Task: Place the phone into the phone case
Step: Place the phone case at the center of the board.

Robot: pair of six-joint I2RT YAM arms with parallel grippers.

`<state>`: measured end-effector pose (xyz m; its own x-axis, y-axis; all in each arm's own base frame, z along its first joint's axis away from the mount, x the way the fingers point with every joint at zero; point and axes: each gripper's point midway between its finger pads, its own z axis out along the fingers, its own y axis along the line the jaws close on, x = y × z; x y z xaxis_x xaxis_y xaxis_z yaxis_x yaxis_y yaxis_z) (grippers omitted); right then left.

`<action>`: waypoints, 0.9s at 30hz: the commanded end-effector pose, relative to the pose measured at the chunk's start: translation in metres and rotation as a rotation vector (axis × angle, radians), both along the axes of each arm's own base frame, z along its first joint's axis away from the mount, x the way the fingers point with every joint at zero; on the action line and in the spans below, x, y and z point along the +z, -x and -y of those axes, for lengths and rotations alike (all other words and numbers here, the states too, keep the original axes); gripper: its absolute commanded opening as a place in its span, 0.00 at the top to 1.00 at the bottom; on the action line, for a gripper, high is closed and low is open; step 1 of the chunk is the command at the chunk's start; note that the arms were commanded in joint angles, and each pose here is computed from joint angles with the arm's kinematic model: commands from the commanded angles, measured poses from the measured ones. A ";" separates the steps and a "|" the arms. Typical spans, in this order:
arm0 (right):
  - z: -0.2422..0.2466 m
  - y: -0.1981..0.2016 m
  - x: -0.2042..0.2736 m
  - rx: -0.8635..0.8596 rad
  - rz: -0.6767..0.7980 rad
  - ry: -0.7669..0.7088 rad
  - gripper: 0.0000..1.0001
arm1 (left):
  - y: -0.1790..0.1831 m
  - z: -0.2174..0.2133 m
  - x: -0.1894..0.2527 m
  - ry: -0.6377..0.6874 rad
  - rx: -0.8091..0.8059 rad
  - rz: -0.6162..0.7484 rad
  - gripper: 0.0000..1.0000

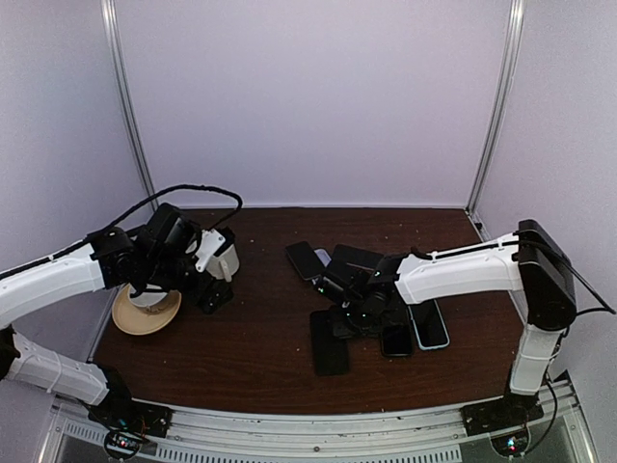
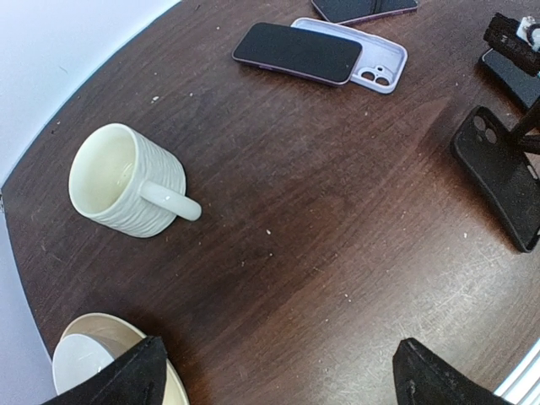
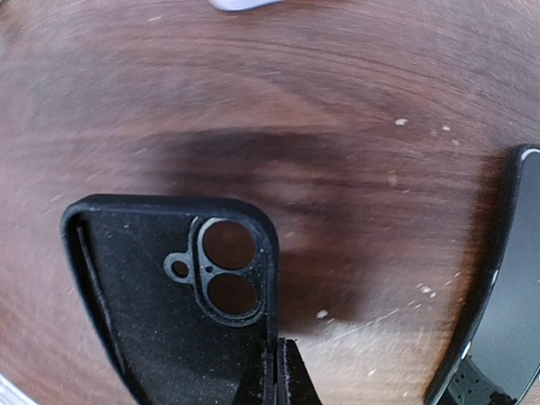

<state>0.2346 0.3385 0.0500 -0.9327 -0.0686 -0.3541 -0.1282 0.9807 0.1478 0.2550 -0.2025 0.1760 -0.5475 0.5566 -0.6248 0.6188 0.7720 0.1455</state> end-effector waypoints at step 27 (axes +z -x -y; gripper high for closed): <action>0.027 -0.044 0.052 0.319 0.037 0.174 0.37 | -0.002 -0.004 0.011 0.039 0.013 0.052 0.02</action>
